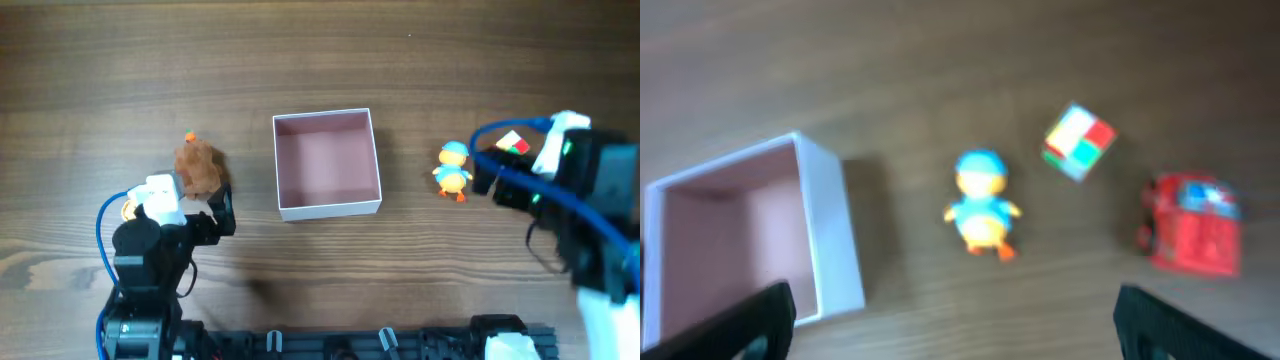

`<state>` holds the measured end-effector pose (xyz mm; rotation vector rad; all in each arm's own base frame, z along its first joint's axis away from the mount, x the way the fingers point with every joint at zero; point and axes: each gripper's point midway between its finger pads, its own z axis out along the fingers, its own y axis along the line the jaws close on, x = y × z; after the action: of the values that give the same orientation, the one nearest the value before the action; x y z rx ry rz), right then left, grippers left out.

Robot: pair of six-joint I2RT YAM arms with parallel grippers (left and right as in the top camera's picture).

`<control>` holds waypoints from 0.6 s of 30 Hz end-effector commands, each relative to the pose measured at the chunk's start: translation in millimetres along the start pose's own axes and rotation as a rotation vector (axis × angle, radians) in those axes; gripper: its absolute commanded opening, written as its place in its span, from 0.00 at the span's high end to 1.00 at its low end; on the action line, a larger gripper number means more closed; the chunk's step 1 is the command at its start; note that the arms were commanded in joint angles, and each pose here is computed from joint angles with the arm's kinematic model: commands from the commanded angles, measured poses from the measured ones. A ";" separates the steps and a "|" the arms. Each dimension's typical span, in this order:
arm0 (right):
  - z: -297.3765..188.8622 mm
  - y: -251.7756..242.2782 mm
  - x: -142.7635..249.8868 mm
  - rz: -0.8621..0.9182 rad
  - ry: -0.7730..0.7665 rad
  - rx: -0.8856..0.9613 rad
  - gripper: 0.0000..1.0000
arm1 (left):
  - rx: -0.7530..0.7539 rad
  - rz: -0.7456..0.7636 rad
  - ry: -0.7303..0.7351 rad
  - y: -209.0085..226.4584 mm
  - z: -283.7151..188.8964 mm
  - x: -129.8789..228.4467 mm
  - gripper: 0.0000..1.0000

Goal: Pack container
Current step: 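Reach the right gripper to the red toy truck and grasp it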

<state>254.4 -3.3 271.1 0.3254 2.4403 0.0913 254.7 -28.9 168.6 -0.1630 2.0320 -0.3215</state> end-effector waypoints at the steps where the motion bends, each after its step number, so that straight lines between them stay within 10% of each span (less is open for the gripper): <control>1: 3.1 1.2 -25.5 -0.086 0.095 -0.043 0.00 | 0.028 -0.018 0.013 -7.2 -1.8 -3.8 0.00; 11: 77.8 -167.1 -6.7 0.506 0.349 0.299 0.00 | 0.052 -0.025 0.059 -10.7 -2.3 6.7 0.00; 18: 137.7 -184.5 43.9 0.489 0.448 0.311 0.00 | 0.052 -0.024 0.058 -10.6 -2.3 6.5 0.00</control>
<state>275.0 -174.5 128.5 1.1671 2.7223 0.0016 248.2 -36.4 155.1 -0.1507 2.1022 -0.3671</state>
